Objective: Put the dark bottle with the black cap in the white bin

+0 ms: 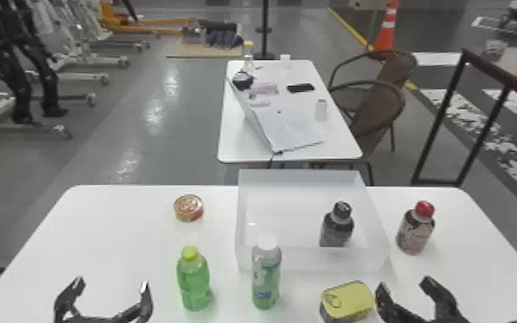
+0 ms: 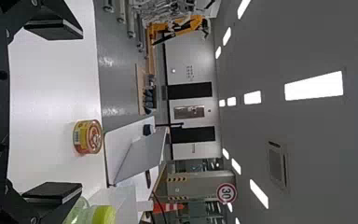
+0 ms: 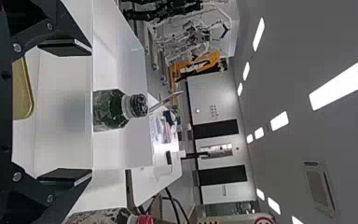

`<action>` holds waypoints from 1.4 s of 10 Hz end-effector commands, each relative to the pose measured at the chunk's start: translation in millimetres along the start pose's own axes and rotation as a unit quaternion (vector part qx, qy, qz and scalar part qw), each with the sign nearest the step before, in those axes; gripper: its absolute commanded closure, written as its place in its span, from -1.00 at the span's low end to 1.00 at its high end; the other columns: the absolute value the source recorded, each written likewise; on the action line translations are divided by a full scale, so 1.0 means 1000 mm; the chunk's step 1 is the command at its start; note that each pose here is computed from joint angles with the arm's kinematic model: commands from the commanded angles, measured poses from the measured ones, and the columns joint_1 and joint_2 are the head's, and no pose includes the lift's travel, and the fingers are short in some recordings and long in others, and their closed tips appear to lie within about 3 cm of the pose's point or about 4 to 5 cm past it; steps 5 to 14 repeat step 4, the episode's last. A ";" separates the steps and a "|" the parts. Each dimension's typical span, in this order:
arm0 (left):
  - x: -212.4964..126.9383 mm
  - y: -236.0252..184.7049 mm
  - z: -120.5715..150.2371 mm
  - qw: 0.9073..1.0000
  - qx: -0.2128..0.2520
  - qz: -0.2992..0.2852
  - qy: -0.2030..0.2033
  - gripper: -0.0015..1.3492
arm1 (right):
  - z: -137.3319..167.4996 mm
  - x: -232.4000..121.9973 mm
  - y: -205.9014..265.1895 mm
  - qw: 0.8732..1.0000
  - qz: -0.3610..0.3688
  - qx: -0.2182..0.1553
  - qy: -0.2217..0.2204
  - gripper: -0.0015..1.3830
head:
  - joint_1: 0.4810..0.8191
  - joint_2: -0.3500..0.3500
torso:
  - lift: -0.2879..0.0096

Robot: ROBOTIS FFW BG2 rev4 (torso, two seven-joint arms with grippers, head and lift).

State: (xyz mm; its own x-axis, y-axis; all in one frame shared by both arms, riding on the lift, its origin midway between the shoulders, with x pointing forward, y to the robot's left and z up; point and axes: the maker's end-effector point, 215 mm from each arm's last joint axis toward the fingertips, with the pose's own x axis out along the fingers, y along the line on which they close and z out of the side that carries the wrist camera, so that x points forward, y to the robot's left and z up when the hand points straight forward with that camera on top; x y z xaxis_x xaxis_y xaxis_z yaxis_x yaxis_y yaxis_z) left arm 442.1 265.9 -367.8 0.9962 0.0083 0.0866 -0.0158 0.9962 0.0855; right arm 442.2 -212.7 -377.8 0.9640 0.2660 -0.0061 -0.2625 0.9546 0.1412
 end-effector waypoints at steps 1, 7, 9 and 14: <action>-0.001 0.001 0.001 1.000 0.000 0.002 -0.003 -0.77 | -0.005 -0.002 0.005 1.000 0.017 -0.006 0.006 -0.49 | -0.60 0.00 | 0.26; -0.003 0.004 0.006 1.000 0.004 0.004 -0.011 -0.77 | 0.001 -0.028 0.006 0.999 0.005 -0.035 0.004 -0.49 | -0.60 0.00 | 0.26; -0.003 0.004 0.006 1.000 0.004 0.004 -0.011 -0.77 | 0.001 -0.028 0.006 0.999 0.005 -0.035 0.004 -0.49 | -0.60 0.00 | 0.26; -0.003 0.004 0.006 1.000 0.004 0.004 -0.011 -0.77 | 0.001 -0.028 0.006 0.999 0.005 -0.035 0.004 -0.49 | -0.60 0.00 | 0.26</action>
